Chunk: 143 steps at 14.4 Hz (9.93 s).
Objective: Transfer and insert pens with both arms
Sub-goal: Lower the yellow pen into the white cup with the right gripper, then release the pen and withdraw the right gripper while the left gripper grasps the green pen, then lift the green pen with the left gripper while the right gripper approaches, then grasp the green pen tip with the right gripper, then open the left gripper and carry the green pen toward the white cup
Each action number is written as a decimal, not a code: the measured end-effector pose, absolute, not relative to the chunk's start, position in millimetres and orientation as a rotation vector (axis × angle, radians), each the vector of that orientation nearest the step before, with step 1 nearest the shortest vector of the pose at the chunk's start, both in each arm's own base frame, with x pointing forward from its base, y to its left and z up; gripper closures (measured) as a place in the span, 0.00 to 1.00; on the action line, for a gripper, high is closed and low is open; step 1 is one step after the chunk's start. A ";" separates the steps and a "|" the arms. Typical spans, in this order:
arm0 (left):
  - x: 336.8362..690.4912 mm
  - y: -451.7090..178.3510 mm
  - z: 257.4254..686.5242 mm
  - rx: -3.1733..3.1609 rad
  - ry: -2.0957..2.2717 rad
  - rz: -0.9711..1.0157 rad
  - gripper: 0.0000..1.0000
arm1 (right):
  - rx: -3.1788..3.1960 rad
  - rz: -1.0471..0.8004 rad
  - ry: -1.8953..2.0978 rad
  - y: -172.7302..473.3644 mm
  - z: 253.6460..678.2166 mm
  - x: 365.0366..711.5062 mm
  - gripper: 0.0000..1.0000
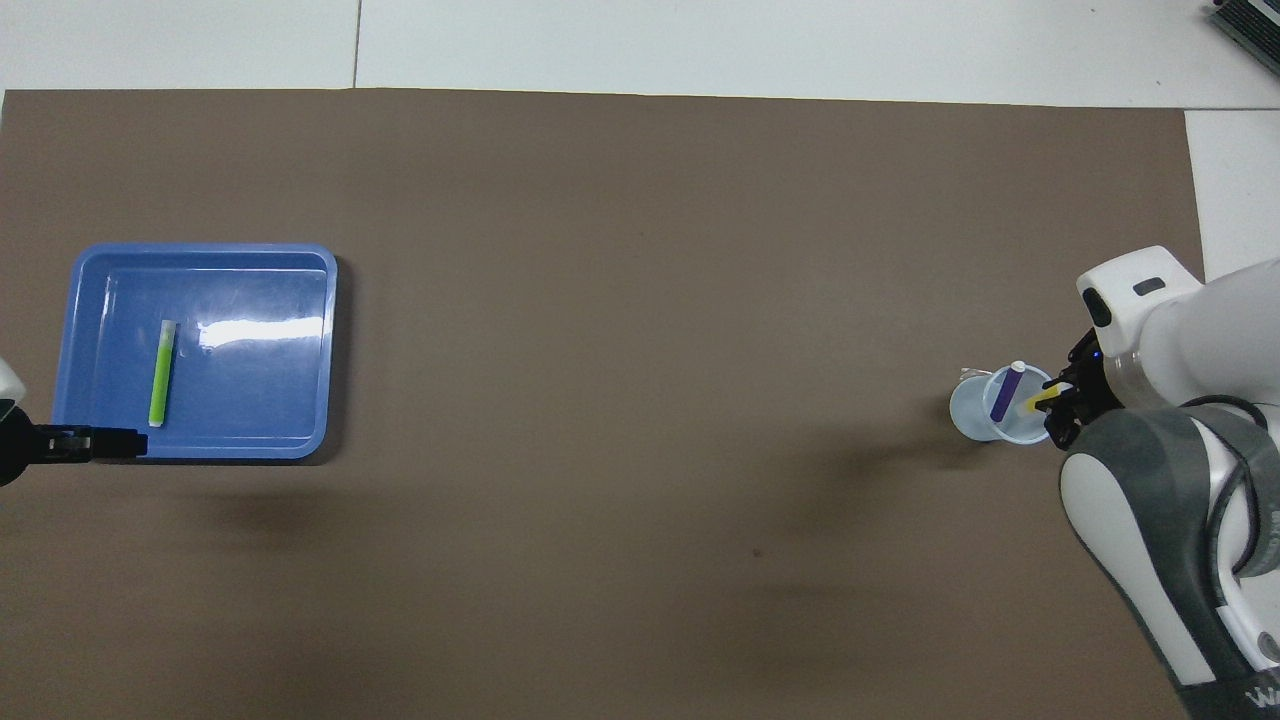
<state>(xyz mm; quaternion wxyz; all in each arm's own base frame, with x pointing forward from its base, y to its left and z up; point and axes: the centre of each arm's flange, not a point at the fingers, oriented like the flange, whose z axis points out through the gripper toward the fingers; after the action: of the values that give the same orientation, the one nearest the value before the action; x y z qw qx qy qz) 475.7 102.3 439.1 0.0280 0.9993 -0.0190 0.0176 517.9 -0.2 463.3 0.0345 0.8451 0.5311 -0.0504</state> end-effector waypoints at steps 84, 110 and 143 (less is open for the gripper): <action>415.4 -118.8 526.5 1.891 1.916 -0.686 0.77 | 3.833 -0.056 -1.334 434.6 554.6 408.7 0.10; 412.2 -130.1 525.4 1.855 1.975 -0.679 0.77 | 3.832 -0.072 -1.175 450.2 521.4 402.8 0.80; 404.7 22.1 520.5 2.886 0.666 -0.277 0.00 | 2.632 -0.175 1.654 72.1 509.0 519.8 0.81</action>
<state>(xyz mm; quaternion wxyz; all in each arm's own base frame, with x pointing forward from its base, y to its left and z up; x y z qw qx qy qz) 404.7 22.1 520.5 0.0832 0.9668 0.2230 -0.0928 519.8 72.1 509.0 0.0141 0.8453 0.5312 -0.0563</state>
